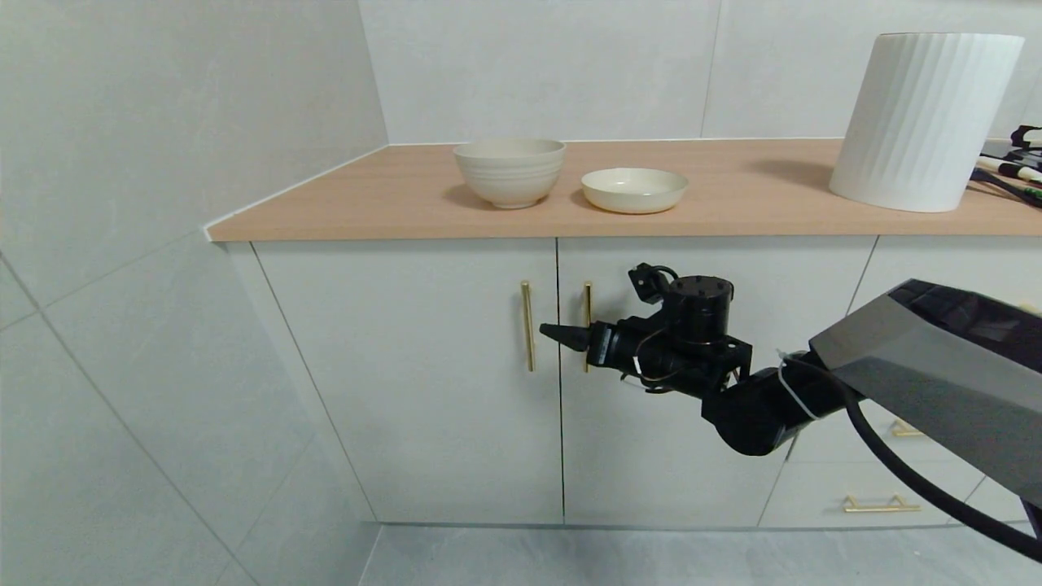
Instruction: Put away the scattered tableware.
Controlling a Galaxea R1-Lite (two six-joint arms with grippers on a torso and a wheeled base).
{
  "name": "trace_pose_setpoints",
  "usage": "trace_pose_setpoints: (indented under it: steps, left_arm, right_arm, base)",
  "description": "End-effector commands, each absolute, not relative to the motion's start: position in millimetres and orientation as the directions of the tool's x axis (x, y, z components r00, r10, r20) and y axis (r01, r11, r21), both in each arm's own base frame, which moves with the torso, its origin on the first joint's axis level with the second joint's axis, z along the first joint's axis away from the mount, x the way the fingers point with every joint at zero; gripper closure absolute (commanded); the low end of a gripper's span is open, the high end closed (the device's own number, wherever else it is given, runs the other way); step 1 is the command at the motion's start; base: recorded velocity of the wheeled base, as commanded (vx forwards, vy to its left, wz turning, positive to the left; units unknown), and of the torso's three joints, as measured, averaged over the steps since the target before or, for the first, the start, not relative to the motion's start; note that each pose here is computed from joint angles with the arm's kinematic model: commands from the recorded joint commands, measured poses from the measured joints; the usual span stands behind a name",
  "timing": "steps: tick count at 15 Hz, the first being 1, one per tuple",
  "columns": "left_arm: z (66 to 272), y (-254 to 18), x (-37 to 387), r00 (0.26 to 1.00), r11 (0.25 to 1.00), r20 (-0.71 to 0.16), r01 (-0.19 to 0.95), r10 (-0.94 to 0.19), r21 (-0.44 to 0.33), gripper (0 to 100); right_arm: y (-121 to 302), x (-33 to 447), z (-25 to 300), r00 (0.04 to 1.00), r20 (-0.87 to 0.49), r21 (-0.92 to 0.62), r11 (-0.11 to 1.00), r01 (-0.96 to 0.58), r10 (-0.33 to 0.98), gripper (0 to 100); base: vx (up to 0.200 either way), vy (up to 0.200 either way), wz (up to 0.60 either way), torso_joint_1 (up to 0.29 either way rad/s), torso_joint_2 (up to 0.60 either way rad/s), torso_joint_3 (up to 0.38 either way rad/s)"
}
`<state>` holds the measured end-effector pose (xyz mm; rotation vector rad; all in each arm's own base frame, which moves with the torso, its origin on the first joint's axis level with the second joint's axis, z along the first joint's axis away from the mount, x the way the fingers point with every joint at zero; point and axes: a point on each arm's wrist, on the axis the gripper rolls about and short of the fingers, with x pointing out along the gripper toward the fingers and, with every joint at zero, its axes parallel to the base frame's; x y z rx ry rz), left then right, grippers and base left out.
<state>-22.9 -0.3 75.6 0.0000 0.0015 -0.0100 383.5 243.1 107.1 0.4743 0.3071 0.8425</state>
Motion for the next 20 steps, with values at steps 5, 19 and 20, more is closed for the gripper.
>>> trace_pose_setpoints:
  steps: [5, 19, 20]
  left_arm:
    - [76, 0, -23, 1.0, 1.0, -0.002, 0.009, -0.009, 0.0, 0]
    - [76, 0, -23, 1.0, 1.0, -0.002, 0.009, -0.009, 0.0, 0]
    - [76, 0, -23, 1.0, 1.0, -0.002, 0.009, -0.009, 0.0, 0]
  right_arm:
    - [248, 364, 121, 0.598, -0.065, 0.537, 0.533, -0.654, 0.799, 0]
    - [176, 215, 146, 0.346, -0.177, 0.595, 0.38, -0.708, 0.921, 0]
    - [172, 208, 147, 0.341, -0.178, 0.596, 0.376, -0.709, 0.923, 0]
  base:
    - [0.0, 0.0, 0.0, 0.0, 0.0, 0.0]
    - [0.0, 0.0, 0.0, 0.0, 0.0, 0.0]
    - [0.0, 0.0, 0.0, 0.0, 0.0, 0.0]
